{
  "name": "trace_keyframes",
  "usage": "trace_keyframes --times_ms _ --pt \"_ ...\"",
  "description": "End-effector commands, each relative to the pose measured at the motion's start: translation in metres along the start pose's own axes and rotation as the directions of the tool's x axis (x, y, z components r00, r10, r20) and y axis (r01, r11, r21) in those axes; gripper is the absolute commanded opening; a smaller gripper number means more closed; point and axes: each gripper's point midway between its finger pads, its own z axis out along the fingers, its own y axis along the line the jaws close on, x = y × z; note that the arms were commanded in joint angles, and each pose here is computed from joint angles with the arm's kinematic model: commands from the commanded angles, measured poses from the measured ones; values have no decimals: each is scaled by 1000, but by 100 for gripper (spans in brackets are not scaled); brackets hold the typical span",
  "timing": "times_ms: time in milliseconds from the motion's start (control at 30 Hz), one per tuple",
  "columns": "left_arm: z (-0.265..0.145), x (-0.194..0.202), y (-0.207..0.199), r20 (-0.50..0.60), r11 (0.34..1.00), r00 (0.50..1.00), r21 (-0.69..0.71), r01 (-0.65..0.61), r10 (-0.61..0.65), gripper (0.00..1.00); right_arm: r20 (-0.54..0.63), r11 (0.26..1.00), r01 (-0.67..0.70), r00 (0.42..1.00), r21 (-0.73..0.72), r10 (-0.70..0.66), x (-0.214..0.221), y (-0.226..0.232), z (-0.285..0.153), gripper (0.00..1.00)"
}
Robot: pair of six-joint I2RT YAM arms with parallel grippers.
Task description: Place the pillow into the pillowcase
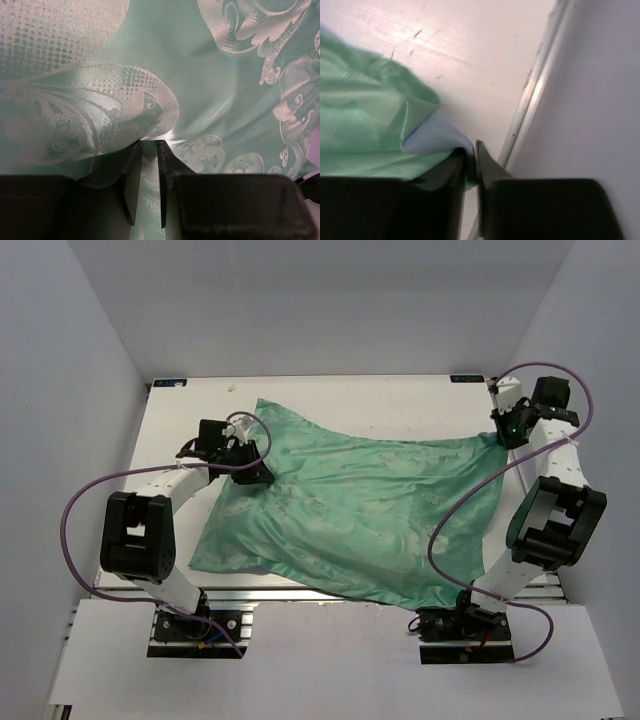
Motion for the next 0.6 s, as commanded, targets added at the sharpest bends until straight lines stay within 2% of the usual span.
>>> trace_keyframes --times_ms 0,33,67,133,167,200,267,300,367,433,567 --pt "-4 -26 9 60 998 998 -54 -18 21 30 84 984 -49 996 170 35 -35 -46 -18 49" --pt "-4 -26 9 60 998 998 -54 -18 21 30 85 984 -49 996 171 34 -35 -46 -18 49" --pt "-6 -29 12 66 998 998 -63 -11 15 30 81 986 -47 996 162 34 -33 -43 -18 88" --pt "-12 -34 13 83 997 996 -76 -11 18 32 111 992 -31 994 123 17 -32 -30 -24 89" --pt "-15 -36 14 89 996 995 -89 -26 34 43 135 994 -22 991 104 8 -34 -23 -29 89" --pt "-22 -42 10 110 995 992 -91 -44 54 52 209 996 10 978 90 -29 -48 -12 -48 89" --pt "-30 -49 11 133 989 988 -132 -60 78 69 259 997 48 964 56 -61 -50 6 -61 89" --pt "-38 -56 9 157 985 982 -150 -83 107 71 321 996 79 943 41 -88 -61 20 -81 89" --pt "-47 -66 9 176 976 975 -192 -100 134 75 365 993 120 924 3 -113 -62 39 -93 89" --pt "-53 -74 14 186 961 969 -249 -116 165 84 434 988 150 893 -39 -119 -68 61 -110 89" --pt "-55 -67 41 124 921 978 -373 -110 167 88 479 963 168 876 -211 -47 -54 110 -117 89"
